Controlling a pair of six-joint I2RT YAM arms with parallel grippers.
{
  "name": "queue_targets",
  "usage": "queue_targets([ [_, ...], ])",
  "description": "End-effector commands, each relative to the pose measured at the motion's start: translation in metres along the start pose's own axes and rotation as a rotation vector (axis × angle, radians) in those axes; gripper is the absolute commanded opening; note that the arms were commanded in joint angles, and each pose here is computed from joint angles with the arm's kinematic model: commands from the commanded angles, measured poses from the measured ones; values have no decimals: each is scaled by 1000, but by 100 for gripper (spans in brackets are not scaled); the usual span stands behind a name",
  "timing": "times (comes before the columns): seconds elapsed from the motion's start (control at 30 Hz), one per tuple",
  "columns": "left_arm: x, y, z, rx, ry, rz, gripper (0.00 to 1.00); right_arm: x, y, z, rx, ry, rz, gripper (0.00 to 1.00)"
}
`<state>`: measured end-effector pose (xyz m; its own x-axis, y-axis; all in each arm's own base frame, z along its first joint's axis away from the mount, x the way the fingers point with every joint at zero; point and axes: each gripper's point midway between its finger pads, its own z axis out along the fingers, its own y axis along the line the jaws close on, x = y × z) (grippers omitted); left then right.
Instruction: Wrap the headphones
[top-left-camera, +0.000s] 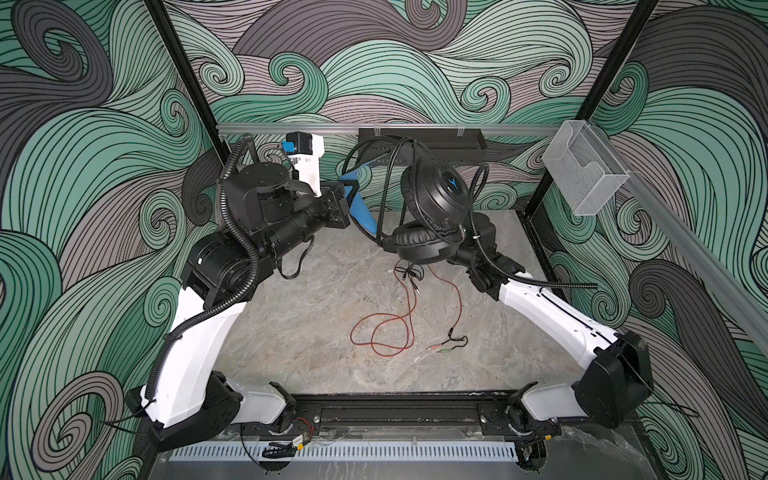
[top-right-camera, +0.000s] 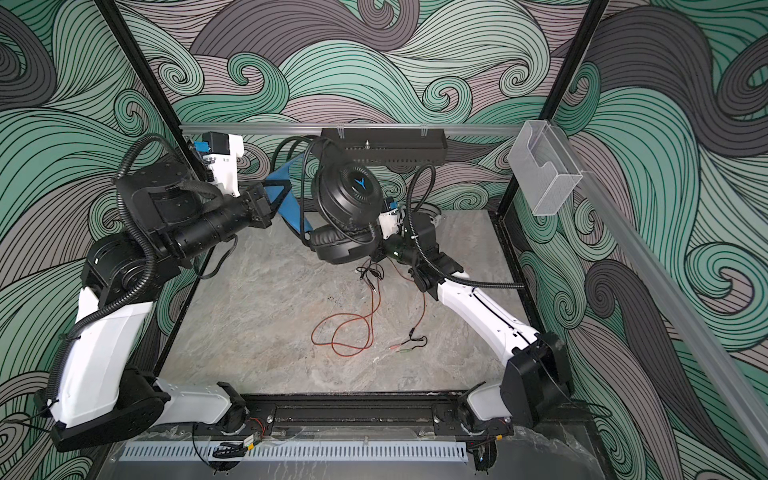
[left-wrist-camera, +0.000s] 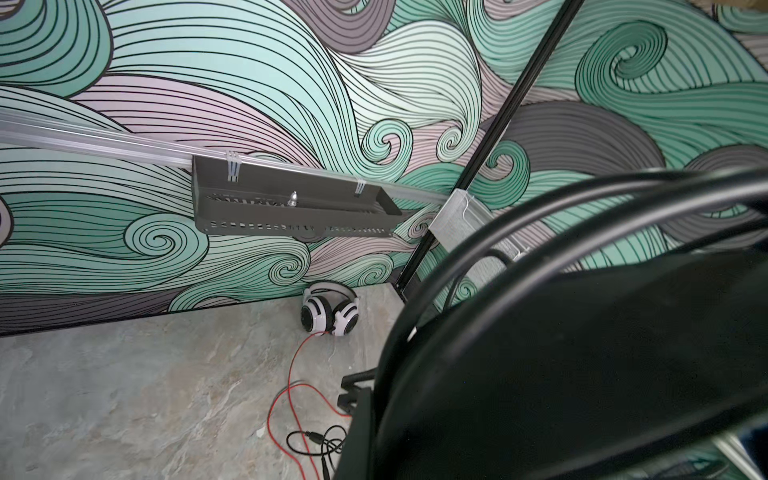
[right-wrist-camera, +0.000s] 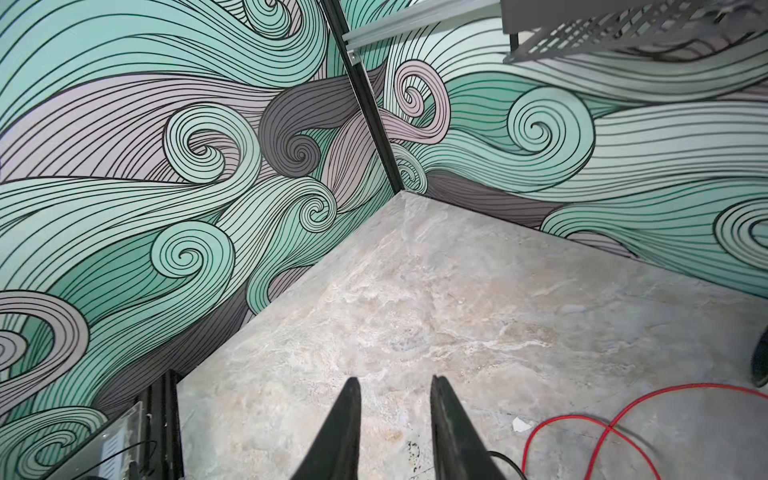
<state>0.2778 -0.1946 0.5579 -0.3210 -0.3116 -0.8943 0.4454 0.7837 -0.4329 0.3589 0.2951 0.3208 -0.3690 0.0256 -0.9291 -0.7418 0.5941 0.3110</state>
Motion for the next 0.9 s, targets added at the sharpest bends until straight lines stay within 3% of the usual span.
queue_targets([
  [0.0,-45,-8,-7,24,-181,-156,0,6,13,4,-48,2,21,28],
  [0.43,-79,21,-1,-96,-381,-339,0,40,38,15,-72,109,15,16],
  [0.67,-76,42,15,-173,-410,-395,0,53,56,17,-58,178,-64,12],
  [0.87,-61,72,39,-298,-399,-364,0,61,72,11,-62,220,-130,6],
])
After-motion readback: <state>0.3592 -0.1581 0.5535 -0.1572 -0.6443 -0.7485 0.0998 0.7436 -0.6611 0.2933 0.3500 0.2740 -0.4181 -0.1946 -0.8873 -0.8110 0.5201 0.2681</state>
